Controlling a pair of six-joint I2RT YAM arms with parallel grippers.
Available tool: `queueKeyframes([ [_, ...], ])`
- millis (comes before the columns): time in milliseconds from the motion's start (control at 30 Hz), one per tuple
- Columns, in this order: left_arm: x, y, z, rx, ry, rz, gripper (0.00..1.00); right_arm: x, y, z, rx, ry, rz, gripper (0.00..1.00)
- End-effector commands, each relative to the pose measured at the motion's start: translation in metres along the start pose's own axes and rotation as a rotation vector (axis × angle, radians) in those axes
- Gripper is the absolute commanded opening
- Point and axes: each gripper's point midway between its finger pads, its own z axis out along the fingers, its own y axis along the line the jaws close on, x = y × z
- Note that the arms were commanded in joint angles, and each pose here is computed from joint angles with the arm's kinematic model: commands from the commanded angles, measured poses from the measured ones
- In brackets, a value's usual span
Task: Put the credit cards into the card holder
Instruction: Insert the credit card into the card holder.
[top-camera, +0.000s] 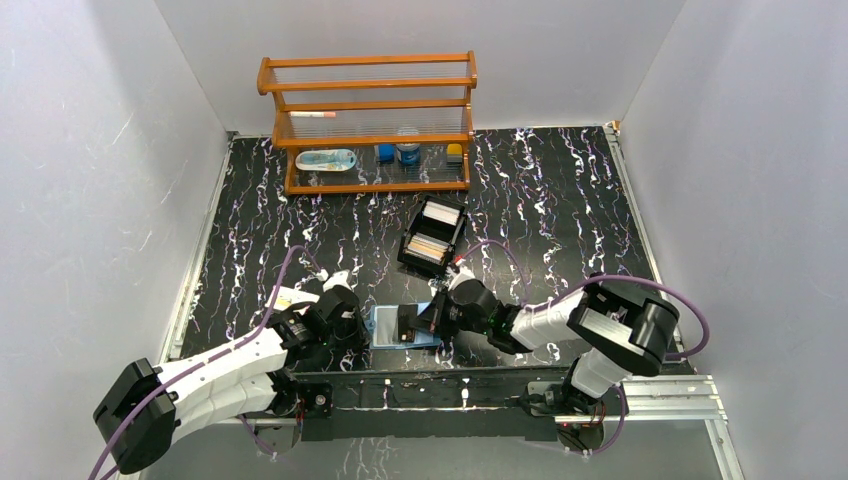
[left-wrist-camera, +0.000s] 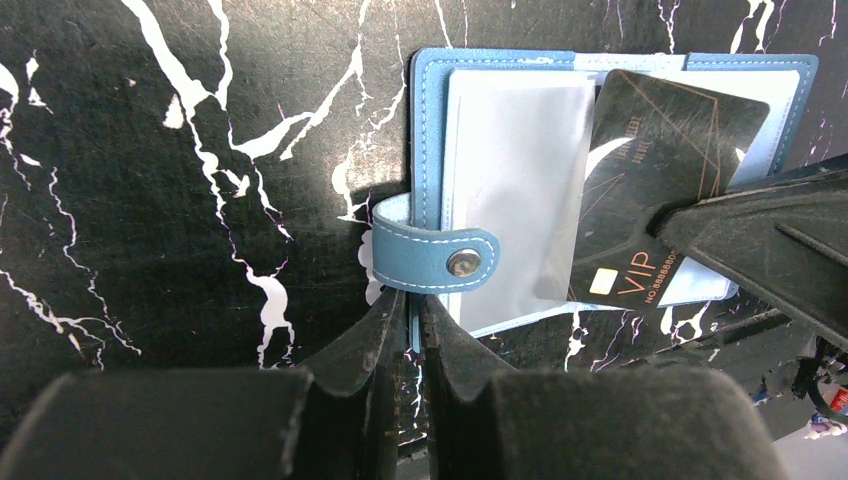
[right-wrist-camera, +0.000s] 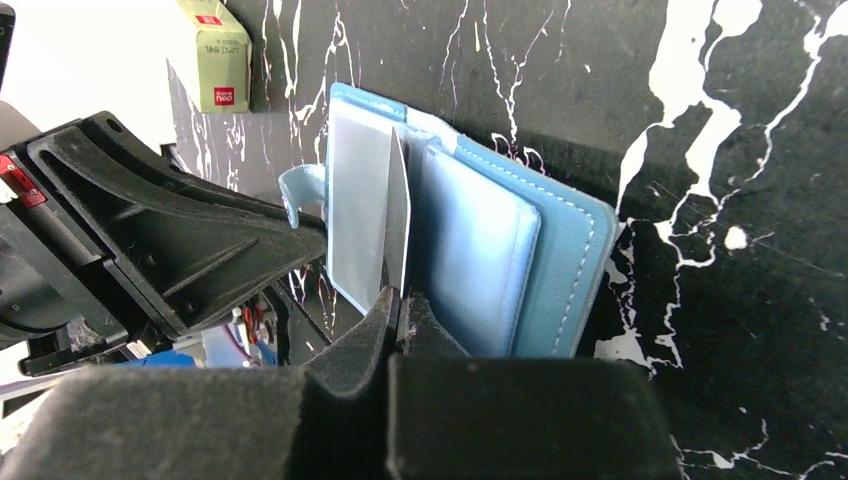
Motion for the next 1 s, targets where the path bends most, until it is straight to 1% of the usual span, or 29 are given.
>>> queueKeyframes([
  [0,0.002,0.003,0.001,-0.008,0.002,0.002,0.10,0.008,0.000,0.004,0.013,0.057,0.009,0.00],
  [400,0.003,0.006,0.004,-0.026,0.011,0.008,0.10,0.010,-0.009,0.003,0.122,0.096,0.016,0.00],
  [967,0.005,0.007,0.007,-0.030,0.018,0.012,0.10,0.012,-0.015,-0.003,0.161,0.118,0.002,0.00],
])
